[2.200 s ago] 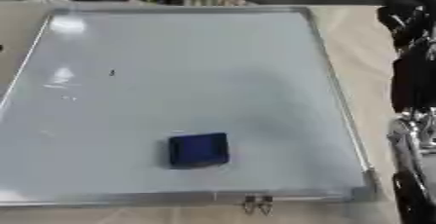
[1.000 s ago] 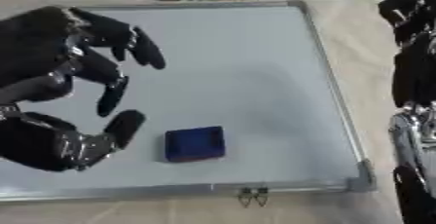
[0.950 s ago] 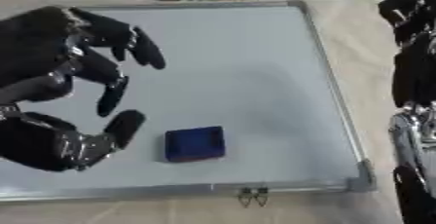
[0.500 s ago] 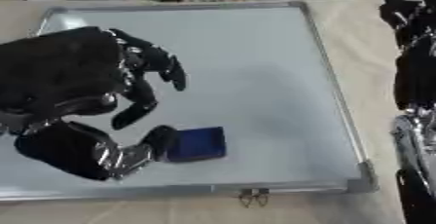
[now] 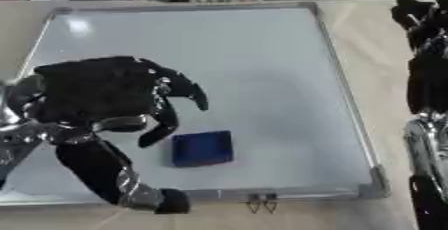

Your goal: Wipe the whiteboard clean with a brush.

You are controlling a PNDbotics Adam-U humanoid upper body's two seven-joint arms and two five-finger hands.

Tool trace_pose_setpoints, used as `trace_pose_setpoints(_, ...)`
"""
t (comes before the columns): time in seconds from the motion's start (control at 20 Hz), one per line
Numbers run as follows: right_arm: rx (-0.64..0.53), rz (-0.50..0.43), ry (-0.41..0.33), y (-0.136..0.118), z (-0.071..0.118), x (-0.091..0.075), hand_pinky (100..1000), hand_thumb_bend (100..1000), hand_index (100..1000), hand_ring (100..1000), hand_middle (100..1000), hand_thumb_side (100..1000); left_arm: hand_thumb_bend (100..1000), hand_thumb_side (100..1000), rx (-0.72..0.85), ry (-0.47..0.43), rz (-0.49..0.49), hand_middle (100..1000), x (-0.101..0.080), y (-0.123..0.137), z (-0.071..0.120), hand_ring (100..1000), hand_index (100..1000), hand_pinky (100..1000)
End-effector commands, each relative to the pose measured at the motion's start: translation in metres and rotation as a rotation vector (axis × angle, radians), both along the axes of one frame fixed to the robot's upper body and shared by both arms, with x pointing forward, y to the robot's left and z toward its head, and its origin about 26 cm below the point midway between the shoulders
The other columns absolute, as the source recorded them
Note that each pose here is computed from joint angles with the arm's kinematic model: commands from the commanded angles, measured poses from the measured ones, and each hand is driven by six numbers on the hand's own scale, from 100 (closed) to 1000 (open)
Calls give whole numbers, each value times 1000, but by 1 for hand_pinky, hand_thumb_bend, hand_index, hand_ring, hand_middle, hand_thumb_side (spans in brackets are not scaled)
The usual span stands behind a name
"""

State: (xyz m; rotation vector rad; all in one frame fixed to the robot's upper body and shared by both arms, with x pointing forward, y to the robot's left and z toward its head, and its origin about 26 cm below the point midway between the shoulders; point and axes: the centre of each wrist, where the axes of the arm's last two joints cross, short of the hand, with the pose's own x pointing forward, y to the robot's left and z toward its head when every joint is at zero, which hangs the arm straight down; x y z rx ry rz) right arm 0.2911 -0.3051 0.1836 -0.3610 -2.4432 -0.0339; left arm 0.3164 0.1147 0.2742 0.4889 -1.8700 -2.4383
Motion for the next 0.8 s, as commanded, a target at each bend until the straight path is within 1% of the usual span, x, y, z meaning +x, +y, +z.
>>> trace_pose_setpoints(0.05,-22,9,-16,-1,5,-1,880,100,909,869,595,1000,658,998,46,-18,18,815,6,-4,3,885,300,743)
trace_pose_setpoints(0.1,-23,10,-15,-1,5,-1,880,100,909,869,594,1000,617,1000,56,-16,32,809,9,-5,1,884,313,744)
trace_pose_setpoints(0.2,-23,11,-14,-1,5,-2,881,100,909,869,588,1000,583,1000,57,-9,76,801,18,-5,-3,881,317,741)
trace_pose_setpoints(0.25,-23,11,-13,-1,5,-2,881,100,909,869,587,1000,564,986,48,-6,104,799,23,-4,-4,879,317,739)
trace_pose_setpoints(0.35,-23,11,-13,-1,5,-2,881,100,909,869,587,1000,559,972,33,-3,149,801,32,-2,-9,878,316,736)
trace_pose_setpoints(0.5,-24,11,-13,-1,5,-2,882,100,910,870,584,1000,564,962,27,-13,182,814,44,-3,-18,886,315,738)
trace_pose_setpoints(0.8,-26,14,-12,0,5,-1,883,100,910,870,582,1000,504,932,8,-12,228,791,60,-7,-33,858,307,702)
